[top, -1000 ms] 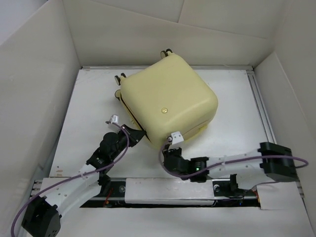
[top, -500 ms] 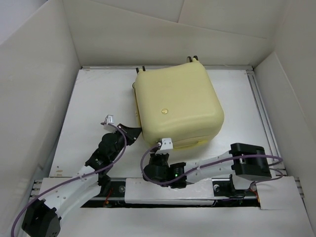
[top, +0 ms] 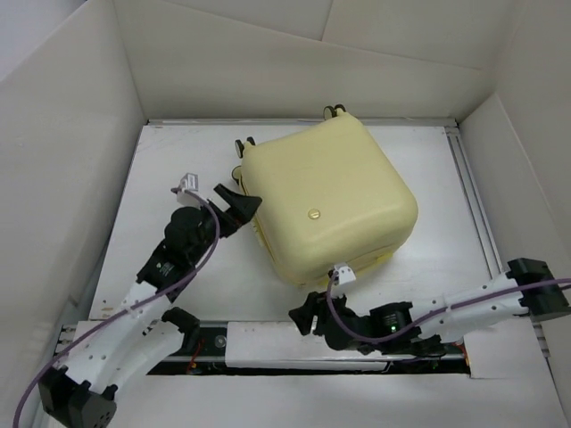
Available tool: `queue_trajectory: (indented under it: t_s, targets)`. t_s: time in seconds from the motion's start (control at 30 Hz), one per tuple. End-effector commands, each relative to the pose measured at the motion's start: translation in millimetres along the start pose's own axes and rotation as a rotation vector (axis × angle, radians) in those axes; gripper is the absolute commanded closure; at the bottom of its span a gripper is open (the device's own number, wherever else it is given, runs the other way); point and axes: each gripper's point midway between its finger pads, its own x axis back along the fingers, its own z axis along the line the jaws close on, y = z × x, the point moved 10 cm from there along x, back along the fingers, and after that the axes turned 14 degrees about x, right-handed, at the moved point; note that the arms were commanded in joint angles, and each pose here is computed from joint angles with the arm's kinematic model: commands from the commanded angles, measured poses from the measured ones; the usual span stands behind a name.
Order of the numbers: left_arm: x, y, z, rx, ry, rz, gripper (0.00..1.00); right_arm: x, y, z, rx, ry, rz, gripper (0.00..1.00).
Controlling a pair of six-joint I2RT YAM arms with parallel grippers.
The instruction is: Pack the luggage
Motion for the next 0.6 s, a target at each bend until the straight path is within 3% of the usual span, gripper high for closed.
queue_trajectory:
  t_s: [0.0,0.1,0.27,0.57]
  targets:
    - [-21.6,26.3,-13.9,-0.043,0.014,-0.018,0.0,27.3,1.2,-3.4,-0.034,0.026,0.112,0.33]
    - [-57.2,80.1,1.5,0.028,0.074,-0.072,0.0,44.5,12.7,-28.3,-0.059,-0.038,0.111,0.29]
    - [-89.5,134.2,14.0,0.126,0.071,-0.061,0.07,59.4,25.8,-43.3,-0.118,0.014,0.07,0.31]
    - [-152.7,161.6,-4.4,0.202,-0.108,0.099,0.0,67.8,23.1,-70.9,-0.169,-0.027,0.053,0.28]
